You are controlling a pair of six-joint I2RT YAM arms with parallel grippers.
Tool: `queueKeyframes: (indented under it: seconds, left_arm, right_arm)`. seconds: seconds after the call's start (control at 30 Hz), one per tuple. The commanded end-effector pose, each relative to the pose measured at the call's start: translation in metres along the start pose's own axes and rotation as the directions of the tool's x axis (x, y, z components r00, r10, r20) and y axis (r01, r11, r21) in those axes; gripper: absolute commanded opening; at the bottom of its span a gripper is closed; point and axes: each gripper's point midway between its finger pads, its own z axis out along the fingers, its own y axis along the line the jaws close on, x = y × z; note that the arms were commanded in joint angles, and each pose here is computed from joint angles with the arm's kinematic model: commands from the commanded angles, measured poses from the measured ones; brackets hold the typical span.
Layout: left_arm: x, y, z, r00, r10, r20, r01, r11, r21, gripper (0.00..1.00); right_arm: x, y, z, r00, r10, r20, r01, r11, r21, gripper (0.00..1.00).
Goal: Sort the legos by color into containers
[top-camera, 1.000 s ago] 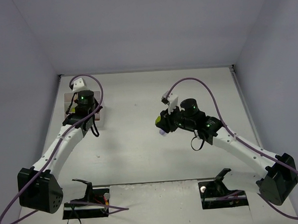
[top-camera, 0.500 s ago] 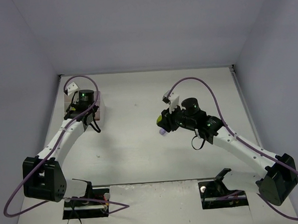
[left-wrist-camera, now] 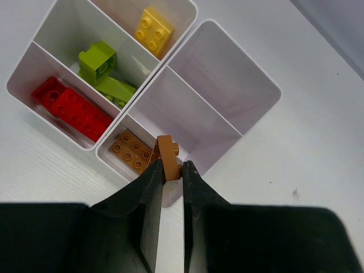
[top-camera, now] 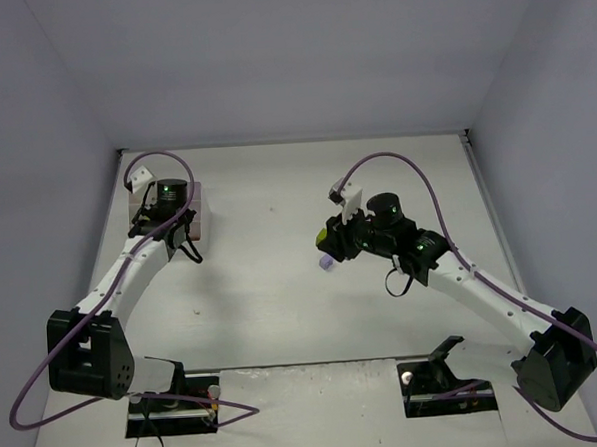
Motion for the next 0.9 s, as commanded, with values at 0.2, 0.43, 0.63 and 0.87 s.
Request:
queueKeyframes:
  seconds: [0.2, 0.43, 0.63, 0.87]
  left_arm:
    - [-0.0221, -0.0064, 0.0008, 0.995, -0.079, 0.061, 0.079, 0.997, 0.004, 0.08]
    - [-0.02, -0.005, 0.0026, 0.994, -0.091, 0.057, 0.091, 0.996, -0.008, 0.16]
    - [-0.0203, -0.0043, 0.0041, 0.993, -0.1, 0.06, 0.101, 0.995, -0.016, 0.2]
    - [-0.0141, -0.0029, 0.0066, 0.994, -0.102, 0.039, 0.103, 0.994, -0.027, 0.34]
  right_arm:
    - [-0.0178, -0.0004, -0.0025, 0.998, -0.018, 0.06, 0.018, 1.0, -0.013, 0.0]
    - [-0.0172, -0.0011, -0.0058, 0.998, -0.018, 0.066, 0.018, 1.0, -0.009, 0.0]
    - [-0.0165, -0.0008, -0.0062, 0.998, -0.016, 0.065, 0.017, 1.0, -0.012, 0.0]
    - [-0.0153, -0.0021, -0.0067, 0.998, -0.015, 0.064, 0.015, 1.0, -0.008, 0.0]
